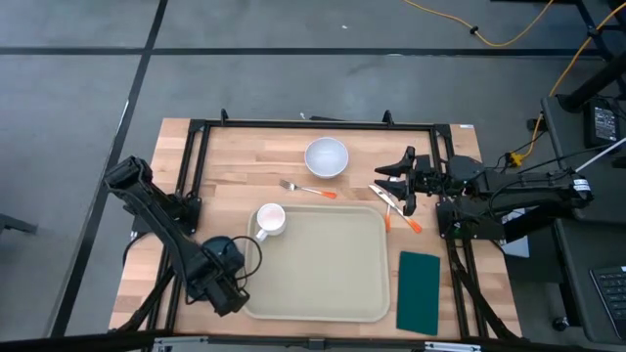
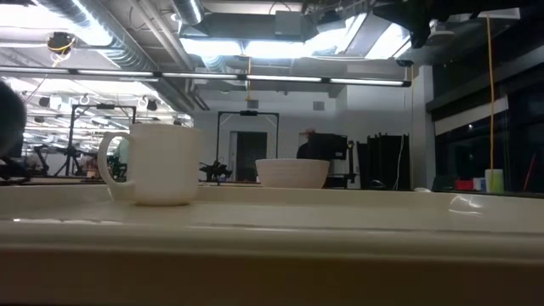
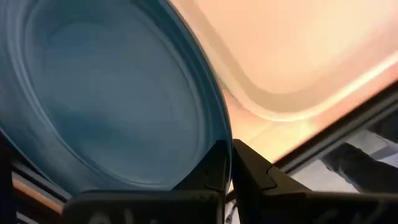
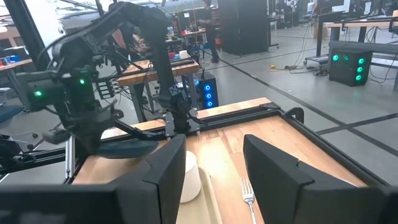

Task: Set up tray
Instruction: Put the black plate on the brown serving tray below the white mug

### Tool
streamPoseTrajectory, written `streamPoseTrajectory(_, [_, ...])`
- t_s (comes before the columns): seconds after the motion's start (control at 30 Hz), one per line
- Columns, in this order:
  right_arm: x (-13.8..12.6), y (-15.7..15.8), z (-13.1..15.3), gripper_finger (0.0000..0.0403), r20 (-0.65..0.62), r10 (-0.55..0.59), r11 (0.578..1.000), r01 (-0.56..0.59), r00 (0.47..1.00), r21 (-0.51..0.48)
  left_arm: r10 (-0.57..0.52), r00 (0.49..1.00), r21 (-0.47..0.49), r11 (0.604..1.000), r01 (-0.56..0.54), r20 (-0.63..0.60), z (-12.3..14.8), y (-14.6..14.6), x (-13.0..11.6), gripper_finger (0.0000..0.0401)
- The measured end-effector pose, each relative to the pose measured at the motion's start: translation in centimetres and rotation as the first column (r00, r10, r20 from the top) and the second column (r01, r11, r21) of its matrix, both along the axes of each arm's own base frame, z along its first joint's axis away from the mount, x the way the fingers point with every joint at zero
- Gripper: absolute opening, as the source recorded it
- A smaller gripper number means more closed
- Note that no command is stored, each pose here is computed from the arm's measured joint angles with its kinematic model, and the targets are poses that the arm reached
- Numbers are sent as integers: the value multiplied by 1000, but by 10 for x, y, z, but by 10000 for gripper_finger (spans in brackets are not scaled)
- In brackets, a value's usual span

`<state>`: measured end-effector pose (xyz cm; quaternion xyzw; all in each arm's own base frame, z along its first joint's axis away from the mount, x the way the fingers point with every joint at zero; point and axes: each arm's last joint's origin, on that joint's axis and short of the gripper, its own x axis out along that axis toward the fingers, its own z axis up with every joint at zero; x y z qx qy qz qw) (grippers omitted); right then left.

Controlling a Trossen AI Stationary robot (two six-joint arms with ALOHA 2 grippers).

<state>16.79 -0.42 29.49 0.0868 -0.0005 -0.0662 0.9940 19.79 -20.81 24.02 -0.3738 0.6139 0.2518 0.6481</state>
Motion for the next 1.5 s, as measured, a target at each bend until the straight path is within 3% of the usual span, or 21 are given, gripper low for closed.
streamPoseTrajectory(0.37, [0, 0, 0, 169, -3, 0, 1000, 0, 1000, -3, -48, 990, -37, 998, 53, 134, 47, -3, 16, 2])
streamPoseTrajectory(0.8, [0, 0, 0, 169, -2, 1, 1000, -1, 1000, 4, -223, 917, 12, 973, 233, 332, 95, 20, 57, 2])
streamPoseTrajectory(0.97, [0, 1, 0, 169, -2, 30, 1000, -30, 1000, 5, -357, 874, 51, 931, 361, 329, 98, 19, 87, 2])
streamPoseTrajectory(1.27, [0, 1, -1, 169, -5, 49, 999, -49, 999, 5, -616, 783, 134, 786, 604, 84, 79, 13, 121, 2])
streamPoseTrajectory(1.5, [0, 2, -2, 169, -16, 62, 998, -62, 998, 5, -677, 731, 87, 736, 671, 92, 63, -6, 143, 2])
